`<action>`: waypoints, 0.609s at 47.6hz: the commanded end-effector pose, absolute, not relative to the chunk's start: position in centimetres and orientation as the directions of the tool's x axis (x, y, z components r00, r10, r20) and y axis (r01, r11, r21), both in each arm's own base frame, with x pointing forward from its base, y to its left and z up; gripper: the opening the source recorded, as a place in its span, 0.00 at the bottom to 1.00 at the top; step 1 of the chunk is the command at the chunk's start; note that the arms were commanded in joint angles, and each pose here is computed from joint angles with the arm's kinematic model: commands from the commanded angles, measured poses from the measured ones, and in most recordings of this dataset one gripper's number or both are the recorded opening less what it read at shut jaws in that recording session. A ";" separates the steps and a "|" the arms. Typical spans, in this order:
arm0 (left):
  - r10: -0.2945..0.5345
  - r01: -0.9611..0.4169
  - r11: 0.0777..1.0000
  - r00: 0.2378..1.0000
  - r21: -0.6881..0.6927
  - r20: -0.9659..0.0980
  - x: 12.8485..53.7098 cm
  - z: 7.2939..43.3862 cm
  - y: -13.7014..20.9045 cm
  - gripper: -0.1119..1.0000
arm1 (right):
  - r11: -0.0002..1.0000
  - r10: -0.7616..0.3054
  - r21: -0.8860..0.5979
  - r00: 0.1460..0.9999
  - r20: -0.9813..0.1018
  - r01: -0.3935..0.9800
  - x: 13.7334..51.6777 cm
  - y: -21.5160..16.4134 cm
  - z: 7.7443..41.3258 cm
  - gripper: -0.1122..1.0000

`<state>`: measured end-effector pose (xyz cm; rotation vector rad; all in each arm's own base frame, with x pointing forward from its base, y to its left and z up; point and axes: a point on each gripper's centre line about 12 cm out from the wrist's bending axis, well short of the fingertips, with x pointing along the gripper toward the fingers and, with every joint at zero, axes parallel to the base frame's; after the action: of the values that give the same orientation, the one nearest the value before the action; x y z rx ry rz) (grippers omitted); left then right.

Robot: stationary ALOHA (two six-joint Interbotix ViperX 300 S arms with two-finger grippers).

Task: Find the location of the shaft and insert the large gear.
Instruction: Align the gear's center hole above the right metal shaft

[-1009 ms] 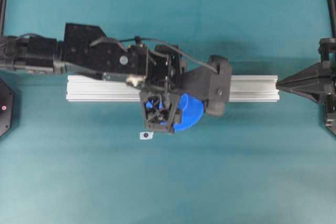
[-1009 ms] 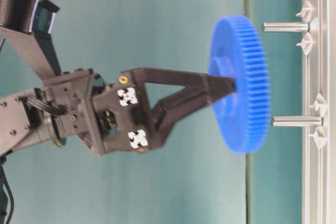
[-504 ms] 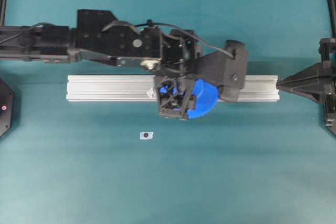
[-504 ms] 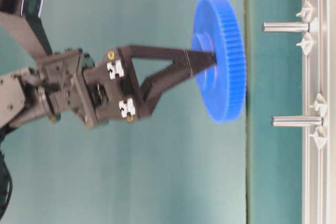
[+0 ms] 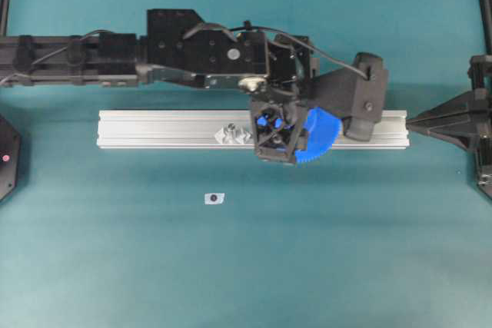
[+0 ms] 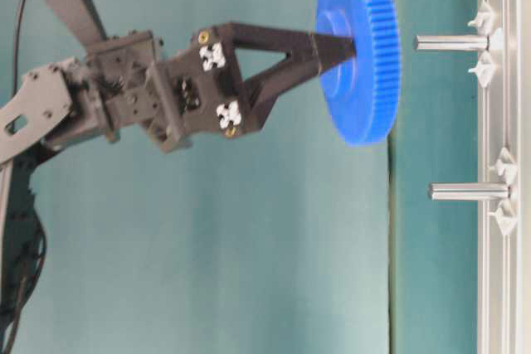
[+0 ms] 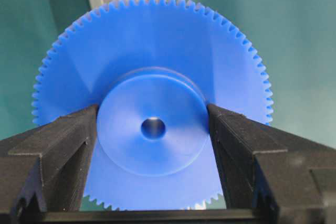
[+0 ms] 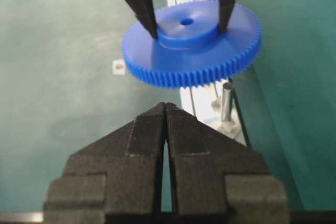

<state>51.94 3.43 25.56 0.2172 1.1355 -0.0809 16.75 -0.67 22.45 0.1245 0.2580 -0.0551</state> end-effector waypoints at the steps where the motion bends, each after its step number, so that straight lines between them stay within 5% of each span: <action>1: 0.058 0.160 0.976 0.473 0.150 -0.879 52.2 27.9 4.0 0.73 | 0.990 -0.040 0.123 0.969 -0.244 0.072 16.9 -0.7 23.0 0.11; 29: 0.065 0.145 0.979 0.433 0.141 -0.899 53.3 24.7 5.3 0.73 | 0.989 -0.045 0.123 0.967 -0.249 0.077 16.9 -0.8 22.8 0.11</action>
<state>53.05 4.89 22.21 0.1988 1.1926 -0.0673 16.73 -0.70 22.48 0.1247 0.2564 -0.0566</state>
